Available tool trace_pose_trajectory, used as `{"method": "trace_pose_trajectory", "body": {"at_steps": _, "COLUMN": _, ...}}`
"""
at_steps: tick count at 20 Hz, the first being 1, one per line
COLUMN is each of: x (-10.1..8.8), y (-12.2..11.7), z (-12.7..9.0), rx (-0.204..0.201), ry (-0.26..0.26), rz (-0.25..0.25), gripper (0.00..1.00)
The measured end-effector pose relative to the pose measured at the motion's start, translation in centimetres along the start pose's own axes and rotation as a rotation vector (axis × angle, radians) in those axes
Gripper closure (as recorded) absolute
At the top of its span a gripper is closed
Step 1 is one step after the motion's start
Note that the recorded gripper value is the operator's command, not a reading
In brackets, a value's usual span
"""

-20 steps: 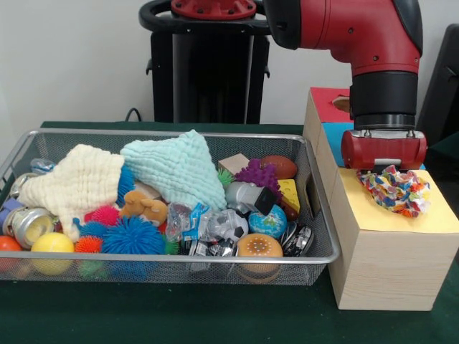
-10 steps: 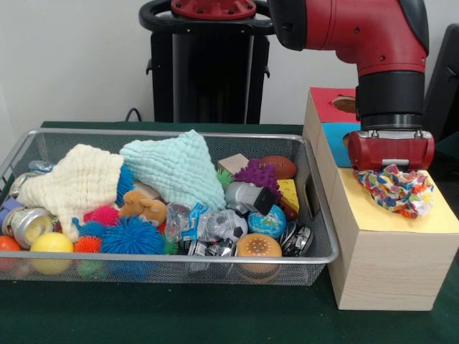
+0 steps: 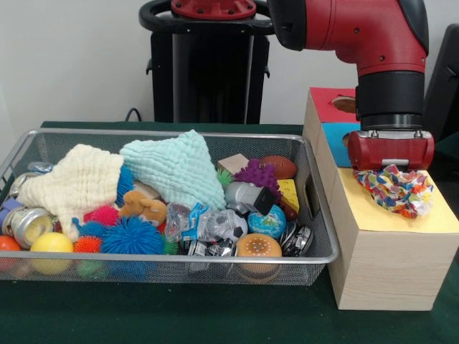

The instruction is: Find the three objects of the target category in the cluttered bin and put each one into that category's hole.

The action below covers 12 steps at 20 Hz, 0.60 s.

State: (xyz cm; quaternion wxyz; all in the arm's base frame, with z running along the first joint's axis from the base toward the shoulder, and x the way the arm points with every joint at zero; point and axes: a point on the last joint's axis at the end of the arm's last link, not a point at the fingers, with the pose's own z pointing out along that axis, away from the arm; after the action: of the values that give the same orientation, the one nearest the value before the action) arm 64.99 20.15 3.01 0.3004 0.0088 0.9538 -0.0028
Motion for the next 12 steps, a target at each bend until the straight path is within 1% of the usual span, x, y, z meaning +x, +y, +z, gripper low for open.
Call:
{"method": "trace_pose_trajectory", "body": {"at_steps": 7, "x": -0.2, "y": -0.1, "z": -0.3, "rx": -0.001, "ry": 0.023, "rz": 0.005, "gripper": 0.00}}
{"method": "trace_pose_trajectory", "body": {"at_steps": 12, "x": -0.7, "y": -0.1, "z": -1.4, "rx": -0.003, "ry": 0.067, "rz": 0.011, "gripper": 0.00}}
